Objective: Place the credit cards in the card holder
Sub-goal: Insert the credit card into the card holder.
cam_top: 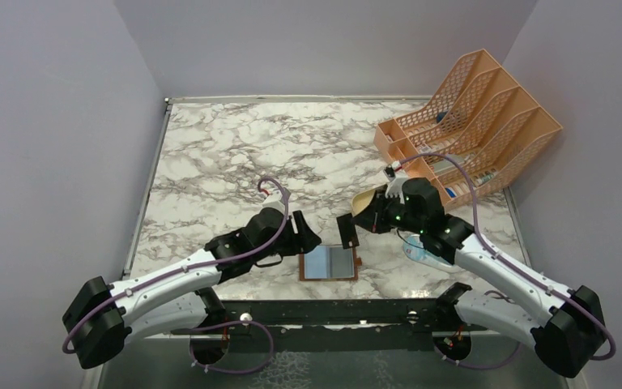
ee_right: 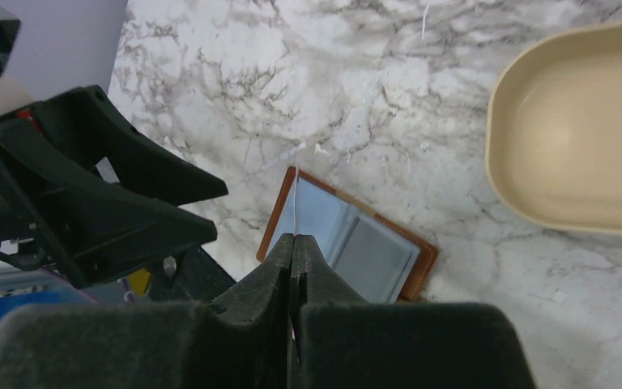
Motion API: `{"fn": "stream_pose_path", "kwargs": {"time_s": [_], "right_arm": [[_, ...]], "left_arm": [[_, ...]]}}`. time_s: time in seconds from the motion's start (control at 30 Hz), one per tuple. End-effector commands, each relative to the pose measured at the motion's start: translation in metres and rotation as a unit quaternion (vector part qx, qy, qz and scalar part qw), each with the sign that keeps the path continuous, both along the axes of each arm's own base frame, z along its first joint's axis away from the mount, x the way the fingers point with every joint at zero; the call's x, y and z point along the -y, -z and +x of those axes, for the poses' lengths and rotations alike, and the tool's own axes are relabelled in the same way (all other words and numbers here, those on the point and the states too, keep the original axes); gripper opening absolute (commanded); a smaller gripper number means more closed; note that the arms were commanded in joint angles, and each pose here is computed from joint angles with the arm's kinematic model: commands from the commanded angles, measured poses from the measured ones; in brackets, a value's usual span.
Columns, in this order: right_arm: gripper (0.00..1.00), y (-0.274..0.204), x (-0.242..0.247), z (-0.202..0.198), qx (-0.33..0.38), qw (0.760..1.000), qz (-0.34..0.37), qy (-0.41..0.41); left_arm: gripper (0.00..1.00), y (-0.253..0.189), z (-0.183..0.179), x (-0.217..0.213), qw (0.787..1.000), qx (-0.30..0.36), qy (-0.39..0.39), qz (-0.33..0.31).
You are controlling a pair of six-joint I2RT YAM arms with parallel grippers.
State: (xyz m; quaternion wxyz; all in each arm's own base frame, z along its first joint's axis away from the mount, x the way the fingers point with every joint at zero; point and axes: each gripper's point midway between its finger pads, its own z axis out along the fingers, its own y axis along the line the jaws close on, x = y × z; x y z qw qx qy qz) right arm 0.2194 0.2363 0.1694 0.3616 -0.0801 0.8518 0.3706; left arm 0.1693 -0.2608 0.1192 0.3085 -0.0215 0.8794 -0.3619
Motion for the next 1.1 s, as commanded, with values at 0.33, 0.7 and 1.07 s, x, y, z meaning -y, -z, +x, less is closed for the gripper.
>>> {"fn": "stream_pose_path", "kwargs": {"time_s": [0.33,0.7,1.07], "right_arm": [[0.01,0.055,-0.025,-0.028,-0.113,0.989,0.088,-0.027],[0.01,0.086,-0.03,-0.033,-0.149,0.985,0.082,-0.03],[0.01,0.105,-0.031,-0.037,-0.173,0.982,0.071,-0.025]], "left_arm": [[0.0,0.061,-0.005,-0.019,0.995,-0.036,0.0,0.091],[0.0,0.084,-0.012,-0.022,0.993,-0.059,0.006,0.104],[0.0,0.1,-0.019,-0.027,0.991,-0.078,0.004,0.109]]}}
